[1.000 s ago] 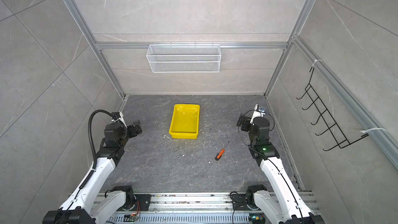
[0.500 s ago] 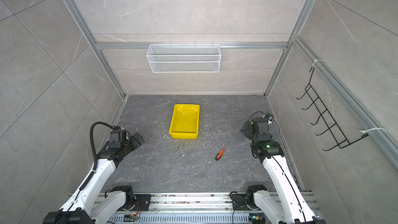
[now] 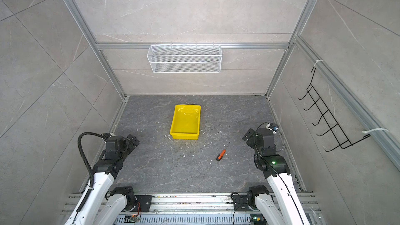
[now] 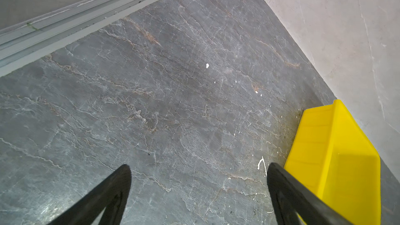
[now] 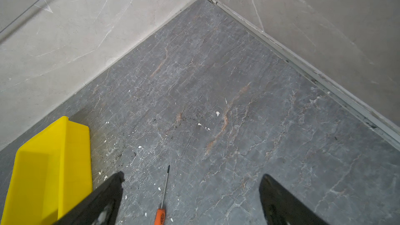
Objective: Put the screwdriver in the bin
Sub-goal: 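Move the right gripper over the orange screwdriver while the left arm lifts slightly, then lower the right gripper onto the orange handle and close it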
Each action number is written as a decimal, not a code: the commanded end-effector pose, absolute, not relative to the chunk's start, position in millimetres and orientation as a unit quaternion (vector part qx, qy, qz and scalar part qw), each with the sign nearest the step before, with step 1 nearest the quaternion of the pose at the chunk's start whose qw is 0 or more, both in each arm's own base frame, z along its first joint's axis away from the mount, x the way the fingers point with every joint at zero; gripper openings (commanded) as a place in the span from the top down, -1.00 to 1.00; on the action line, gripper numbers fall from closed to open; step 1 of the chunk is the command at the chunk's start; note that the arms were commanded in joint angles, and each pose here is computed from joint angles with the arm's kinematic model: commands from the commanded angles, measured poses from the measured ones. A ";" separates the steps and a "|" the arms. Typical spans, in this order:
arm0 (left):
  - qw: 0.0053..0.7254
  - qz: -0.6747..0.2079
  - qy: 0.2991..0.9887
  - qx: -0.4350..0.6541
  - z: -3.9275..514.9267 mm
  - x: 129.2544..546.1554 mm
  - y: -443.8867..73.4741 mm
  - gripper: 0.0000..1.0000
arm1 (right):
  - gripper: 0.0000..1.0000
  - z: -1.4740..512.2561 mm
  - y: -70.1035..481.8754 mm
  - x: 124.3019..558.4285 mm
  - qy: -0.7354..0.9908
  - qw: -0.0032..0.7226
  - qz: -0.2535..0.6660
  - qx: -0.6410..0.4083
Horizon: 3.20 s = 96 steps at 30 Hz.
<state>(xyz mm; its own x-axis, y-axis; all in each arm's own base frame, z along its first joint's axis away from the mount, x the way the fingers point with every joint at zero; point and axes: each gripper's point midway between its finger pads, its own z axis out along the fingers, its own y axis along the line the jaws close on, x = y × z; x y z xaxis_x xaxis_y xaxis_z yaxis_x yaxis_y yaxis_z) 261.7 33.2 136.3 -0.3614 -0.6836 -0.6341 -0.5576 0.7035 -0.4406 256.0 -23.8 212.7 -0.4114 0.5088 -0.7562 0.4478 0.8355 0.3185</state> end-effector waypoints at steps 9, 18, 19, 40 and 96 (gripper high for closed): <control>0.382 -0.152 0.860 -0.301 81.8 256.1 -9.3 -0.94 | -0.88 207.4 -67.8 211.4 0.801 0.490 -0.071 0.337; 0.463 -0.094 0.860 -0.195 105.2 245.7 -33.3 -0.93 | -0.62 209.9 -13.2 259.5 0.843 0.446 0.067 0.295; 0.461 -0.092 0.862 -0.190 104.4 245.3 -35.6 -0.93 | -0.62 204.2 -2.8 262.3 0.849 0.428 0.093 0.295; 0.443 -0.072 0.880 -0.159 101.6 248.9 -50.5 -0.99 | -0.25 82.2 142.7 251.7 0.905 0.202 0.213 0.309; 0.441 -0.078 0.881 -0.151 100.6 248.8 -53.6 -0.98 | 0.13 19.1 153.9 244.9 0.933 0.138 0.136 0.303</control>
